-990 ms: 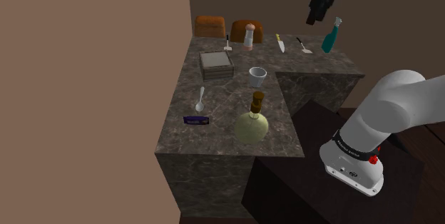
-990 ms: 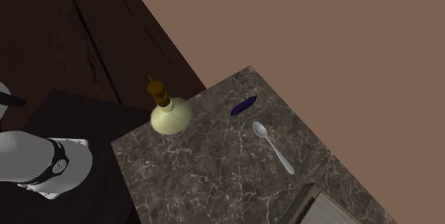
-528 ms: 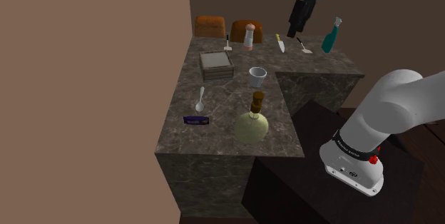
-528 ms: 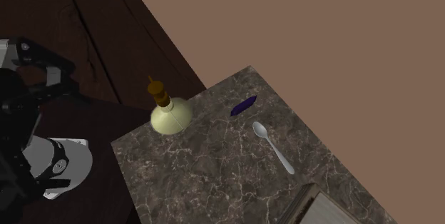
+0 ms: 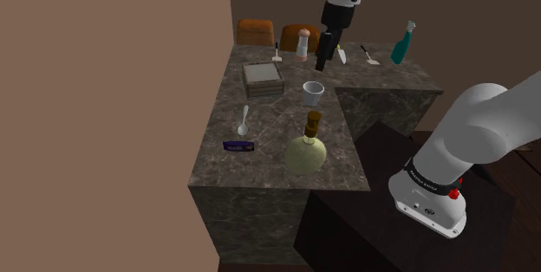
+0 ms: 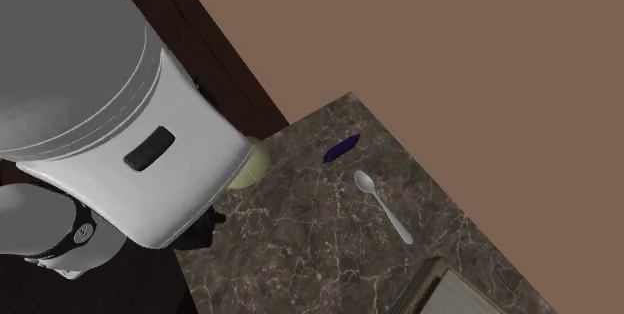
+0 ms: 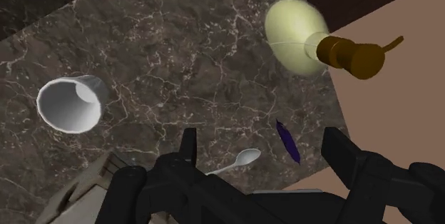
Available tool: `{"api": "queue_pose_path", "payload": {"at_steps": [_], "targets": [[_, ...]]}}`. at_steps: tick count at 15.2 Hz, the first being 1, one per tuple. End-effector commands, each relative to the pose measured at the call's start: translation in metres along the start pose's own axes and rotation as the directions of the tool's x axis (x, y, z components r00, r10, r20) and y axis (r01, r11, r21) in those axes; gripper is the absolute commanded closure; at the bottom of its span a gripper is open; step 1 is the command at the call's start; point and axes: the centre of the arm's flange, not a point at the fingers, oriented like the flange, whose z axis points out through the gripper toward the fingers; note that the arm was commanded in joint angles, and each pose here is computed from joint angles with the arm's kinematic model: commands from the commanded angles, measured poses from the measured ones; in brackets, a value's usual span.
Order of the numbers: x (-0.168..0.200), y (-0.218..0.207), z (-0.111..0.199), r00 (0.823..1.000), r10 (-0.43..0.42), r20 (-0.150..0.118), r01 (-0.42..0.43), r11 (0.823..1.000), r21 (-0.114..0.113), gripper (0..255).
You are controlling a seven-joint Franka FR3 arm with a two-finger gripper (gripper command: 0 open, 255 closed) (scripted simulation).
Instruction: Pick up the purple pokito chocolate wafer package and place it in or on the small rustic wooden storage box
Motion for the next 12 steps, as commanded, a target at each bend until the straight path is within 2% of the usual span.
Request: {"api": "queue_pose_path", "payload": {"at_steps": [1, 6, 12], "targets": [[0.016, -0.008, 0.021, 0.999, -0.035, 0.000, 0.035, 0.999, -0.006, 0], [0.055, -0.032, 0.070, 0.993, -0.118, 0.005, 0.118, 0.993, -0.020, 0], [0.100, -0.063, 0.129, 0.976, -0.217, 0.012, 0.217, 0.975, -0.037, 0]]}}
